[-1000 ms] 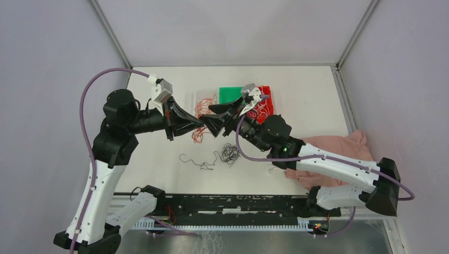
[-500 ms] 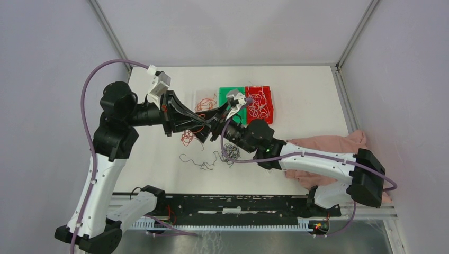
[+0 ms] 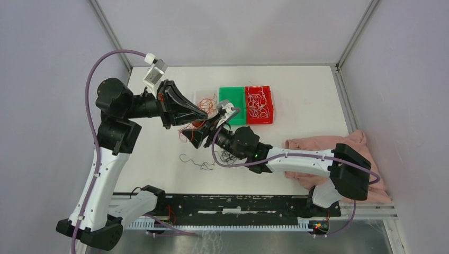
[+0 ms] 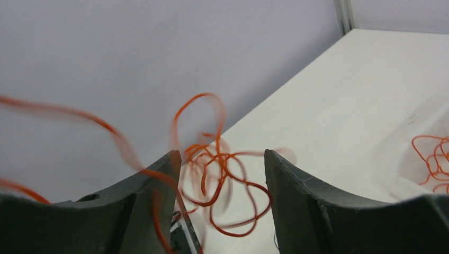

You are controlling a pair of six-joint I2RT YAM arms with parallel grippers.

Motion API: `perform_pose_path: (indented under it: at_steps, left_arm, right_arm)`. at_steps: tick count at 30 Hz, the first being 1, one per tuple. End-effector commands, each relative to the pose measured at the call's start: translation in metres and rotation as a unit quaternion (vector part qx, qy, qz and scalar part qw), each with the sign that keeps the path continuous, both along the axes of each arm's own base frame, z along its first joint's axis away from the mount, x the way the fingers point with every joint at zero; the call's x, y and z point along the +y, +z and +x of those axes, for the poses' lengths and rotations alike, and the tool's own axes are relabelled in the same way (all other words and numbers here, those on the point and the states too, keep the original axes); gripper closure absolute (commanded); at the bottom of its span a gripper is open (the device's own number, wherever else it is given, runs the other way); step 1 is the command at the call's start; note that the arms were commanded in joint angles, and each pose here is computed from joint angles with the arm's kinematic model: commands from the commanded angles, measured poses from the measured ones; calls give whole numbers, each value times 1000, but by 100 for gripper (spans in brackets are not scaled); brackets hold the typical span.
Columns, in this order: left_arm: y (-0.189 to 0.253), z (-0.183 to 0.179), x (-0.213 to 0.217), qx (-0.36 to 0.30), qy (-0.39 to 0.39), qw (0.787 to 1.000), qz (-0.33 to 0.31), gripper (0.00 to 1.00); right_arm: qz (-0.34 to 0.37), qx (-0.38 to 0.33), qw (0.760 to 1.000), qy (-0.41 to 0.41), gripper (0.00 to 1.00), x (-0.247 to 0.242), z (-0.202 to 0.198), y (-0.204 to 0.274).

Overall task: Untangle the cables
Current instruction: Untie the cable.

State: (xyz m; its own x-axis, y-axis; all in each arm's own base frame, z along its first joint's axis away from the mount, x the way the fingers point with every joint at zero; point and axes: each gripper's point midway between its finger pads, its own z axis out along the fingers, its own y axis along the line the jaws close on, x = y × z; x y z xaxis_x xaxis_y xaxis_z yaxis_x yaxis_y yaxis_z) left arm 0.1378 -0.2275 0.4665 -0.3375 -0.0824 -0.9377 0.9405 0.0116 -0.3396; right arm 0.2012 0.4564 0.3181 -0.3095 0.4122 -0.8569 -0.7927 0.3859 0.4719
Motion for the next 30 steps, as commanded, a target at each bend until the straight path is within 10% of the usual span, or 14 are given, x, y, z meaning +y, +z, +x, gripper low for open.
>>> perform_pose_path:
  at_steps: [1, 14, 25, 30]
  left_arm:
    - [46, -31, 6, -51, -28, 998, -37, 97]
    - [72, -43, 10, -74, -29, 995, -55, 97]
    - [92, -40, 15, -166, 12, 985, -39, 97]
    - [112, -18, 24, -240, 107, 964, -40, 97]
  right_arm:
    - [-18, 5, 1000, -25, 35, -4, 7, -23]
    - [-32, 34, 998, -50, 43, -15, 12, -52]
    - [-49, 65, 991, -106, 99, -61, 17, -78]
    - [-62, 85, 986, -131, 100, -89, 16, -101]
